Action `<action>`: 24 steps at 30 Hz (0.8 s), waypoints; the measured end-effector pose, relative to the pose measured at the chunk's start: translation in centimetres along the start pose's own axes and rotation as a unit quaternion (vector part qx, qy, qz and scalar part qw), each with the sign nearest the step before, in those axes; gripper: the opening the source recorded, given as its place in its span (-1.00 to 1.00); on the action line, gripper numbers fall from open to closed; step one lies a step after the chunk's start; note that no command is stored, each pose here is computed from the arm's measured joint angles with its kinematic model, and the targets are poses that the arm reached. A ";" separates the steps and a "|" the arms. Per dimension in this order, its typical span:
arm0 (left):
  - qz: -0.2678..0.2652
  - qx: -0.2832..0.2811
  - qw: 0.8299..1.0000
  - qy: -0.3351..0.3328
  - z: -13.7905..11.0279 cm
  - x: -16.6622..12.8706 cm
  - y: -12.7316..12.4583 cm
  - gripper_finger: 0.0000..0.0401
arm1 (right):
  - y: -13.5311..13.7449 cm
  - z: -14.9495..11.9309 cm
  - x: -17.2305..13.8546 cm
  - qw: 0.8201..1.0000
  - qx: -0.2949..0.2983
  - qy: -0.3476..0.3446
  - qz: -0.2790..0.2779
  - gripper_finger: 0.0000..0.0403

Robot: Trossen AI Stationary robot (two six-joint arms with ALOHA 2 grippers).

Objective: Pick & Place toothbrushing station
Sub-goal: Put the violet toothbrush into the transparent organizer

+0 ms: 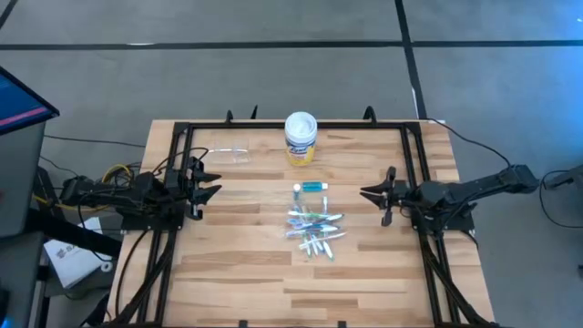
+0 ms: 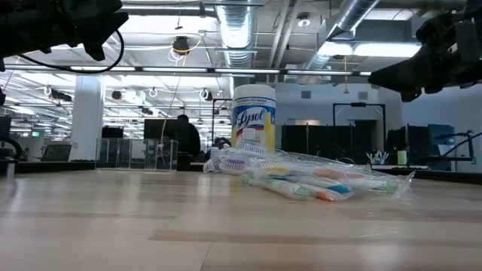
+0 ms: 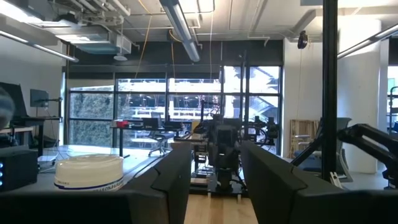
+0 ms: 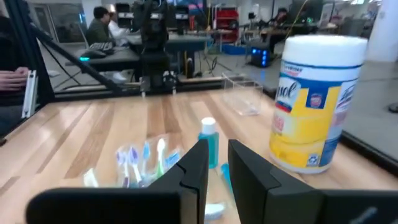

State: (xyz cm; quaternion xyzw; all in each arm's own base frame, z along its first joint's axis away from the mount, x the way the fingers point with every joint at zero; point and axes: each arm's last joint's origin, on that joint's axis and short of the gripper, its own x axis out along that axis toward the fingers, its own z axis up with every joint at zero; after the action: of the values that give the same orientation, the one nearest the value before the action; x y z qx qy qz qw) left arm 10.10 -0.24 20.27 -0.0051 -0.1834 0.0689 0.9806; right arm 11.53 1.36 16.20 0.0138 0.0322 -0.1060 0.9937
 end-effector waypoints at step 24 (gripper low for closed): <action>-0.001 0.000 1.000 -0.001 0.0 0.0 0.0 -0.33 | 5.8 2.8 11.3 0.974 -0.075 0.206 0.064 -0.74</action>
State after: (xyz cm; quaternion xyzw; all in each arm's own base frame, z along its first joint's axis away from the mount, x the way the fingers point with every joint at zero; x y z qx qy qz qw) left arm 10.09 -0.25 20.29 -0.0051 -0.1848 0.0676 0.9804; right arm 23.98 4.56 18.31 -0.0377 0.2427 -0.0340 0.9688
